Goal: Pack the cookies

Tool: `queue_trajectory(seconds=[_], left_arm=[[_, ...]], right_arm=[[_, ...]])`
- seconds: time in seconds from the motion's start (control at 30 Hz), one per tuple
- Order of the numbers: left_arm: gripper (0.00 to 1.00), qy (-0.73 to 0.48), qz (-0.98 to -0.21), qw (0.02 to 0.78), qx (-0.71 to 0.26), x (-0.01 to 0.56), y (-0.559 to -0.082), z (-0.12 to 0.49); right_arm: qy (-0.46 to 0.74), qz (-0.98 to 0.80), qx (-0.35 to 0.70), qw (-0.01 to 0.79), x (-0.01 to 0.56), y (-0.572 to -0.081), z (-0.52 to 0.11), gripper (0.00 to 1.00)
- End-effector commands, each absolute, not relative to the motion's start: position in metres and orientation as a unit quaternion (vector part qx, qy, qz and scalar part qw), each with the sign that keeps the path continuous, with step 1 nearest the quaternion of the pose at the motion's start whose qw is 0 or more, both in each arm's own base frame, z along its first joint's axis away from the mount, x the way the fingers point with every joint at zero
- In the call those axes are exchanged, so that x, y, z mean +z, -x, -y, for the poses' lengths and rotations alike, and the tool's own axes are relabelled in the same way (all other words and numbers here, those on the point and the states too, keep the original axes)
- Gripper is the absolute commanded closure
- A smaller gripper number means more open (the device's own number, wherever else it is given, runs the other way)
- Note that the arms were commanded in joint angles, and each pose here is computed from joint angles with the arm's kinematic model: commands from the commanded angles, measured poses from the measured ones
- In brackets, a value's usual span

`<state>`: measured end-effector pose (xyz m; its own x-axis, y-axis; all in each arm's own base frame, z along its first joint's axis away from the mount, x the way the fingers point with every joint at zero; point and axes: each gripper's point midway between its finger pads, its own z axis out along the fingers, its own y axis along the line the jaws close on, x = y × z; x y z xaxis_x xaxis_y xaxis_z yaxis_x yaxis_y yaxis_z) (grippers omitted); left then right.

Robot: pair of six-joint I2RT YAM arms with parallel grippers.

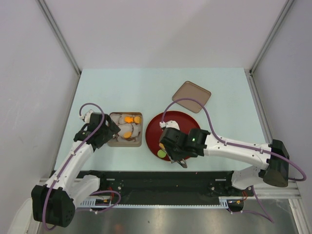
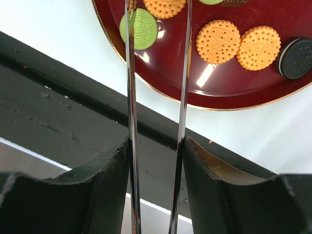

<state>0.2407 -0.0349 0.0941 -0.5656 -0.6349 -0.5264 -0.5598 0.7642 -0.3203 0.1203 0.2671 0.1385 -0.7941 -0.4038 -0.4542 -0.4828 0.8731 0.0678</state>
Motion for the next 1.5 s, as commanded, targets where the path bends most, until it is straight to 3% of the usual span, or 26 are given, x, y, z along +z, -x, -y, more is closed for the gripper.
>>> queue_trajectory(seconds=[0.0,0.2,0.33,0.53,0.97,1.47], left_arm=[[0.00,0.335,-0.881,0.327,-0.071,0.096,-0.245,0.038],[0.00,0.334,-0.882,0.327,-0.068,0.096,-0.244,0.037],[0.00,0.334,-0.880,0.329,-0.068,0.097,-0.244,0.037],[0.00,0.335,-0.880,0.331,-0.070,0.099,-0.246,0.037],[0.00,0.336,-0.872,0.351,-0.063,0.123,-0.252,0.033],[0.00,0.341,-0.869,0.354,-0.050,0.126,-0.255,0.028]], right_arm=[[0.235,-0.943,0.096,0.214,0.138,-0.116,-0.271,0.50],[0.247,-0.944,0.087,0.202,0.126,-0.116,-0.276,0.51],[0.248,-0.943,0.088,0.204,0.127,-0.117,-0.277,0.62],[0.235,-0.936,0.109,0.240,0.154,-0.133,-0.274,0.67],[0.208,-0.906,0.161,0.331,0.229,-0.185,-0.282,0.68],[0.272,-0.879,0.217,0.326,0.234,-0.210,-0.363,0.68]])
